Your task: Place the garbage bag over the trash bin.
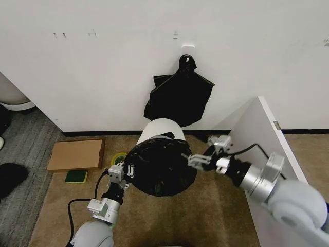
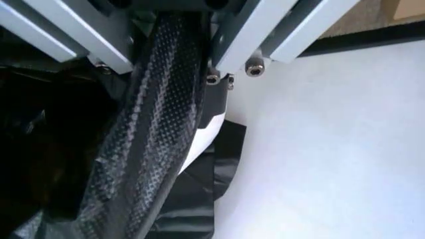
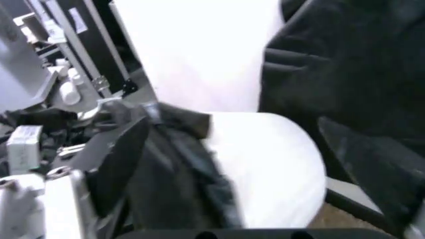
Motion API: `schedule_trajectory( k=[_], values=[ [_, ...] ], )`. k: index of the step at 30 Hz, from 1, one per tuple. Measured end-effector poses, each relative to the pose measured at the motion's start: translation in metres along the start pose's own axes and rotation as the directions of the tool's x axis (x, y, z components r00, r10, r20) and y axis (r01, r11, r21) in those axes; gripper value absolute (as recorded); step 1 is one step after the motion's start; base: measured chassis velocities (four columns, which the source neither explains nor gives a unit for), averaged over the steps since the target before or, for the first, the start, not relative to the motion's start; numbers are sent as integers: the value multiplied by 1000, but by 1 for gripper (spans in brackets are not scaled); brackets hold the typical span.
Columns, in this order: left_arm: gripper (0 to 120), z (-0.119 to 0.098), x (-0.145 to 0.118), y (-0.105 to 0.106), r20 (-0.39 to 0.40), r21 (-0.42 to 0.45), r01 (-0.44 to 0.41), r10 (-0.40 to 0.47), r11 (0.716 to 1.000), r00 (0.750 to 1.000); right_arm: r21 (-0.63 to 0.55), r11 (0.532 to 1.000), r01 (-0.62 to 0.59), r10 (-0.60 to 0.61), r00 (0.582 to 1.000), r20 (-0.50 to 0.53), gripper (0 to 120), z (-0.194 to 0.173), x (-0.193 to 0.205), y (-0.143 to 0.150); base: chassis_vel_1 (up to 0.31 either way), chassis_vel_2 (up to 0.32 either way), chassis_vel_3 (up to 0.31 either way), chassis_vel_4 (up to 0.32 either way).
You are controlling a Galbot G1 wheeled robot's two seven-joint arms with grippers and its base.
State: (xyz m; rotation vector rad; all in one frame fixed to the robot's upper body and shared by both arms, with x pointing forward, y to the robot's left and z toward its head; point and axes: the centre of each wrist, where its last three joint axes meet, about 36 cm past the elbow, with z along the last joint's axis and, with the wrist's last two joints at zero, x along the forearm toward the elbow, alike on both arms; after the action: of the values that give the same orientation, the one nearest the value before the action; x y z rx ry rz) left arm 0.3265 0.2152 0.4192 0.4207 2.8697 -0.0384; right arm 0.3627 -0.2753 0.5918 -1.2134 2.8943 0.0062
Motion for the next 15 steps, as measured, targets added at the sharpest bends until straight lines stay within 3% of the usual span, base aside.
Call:
schedule_trajectory(
  k=[7, 15],
  values=[
    [0, -3, -1, 3, 6, 15, -2, 2, 1000, 1000, -20, 1000, 16, -17, 1000, -14, 100, 1, 3, -18, 0, 0, 0, 0],
    [0, -7, -3, 2, 7, 33, -2, 2, 999, 1000, -30, 998, 51, -52, 998, -37, 100, 9, 2, -19, 0, 0, 0, 0]
  ],
)
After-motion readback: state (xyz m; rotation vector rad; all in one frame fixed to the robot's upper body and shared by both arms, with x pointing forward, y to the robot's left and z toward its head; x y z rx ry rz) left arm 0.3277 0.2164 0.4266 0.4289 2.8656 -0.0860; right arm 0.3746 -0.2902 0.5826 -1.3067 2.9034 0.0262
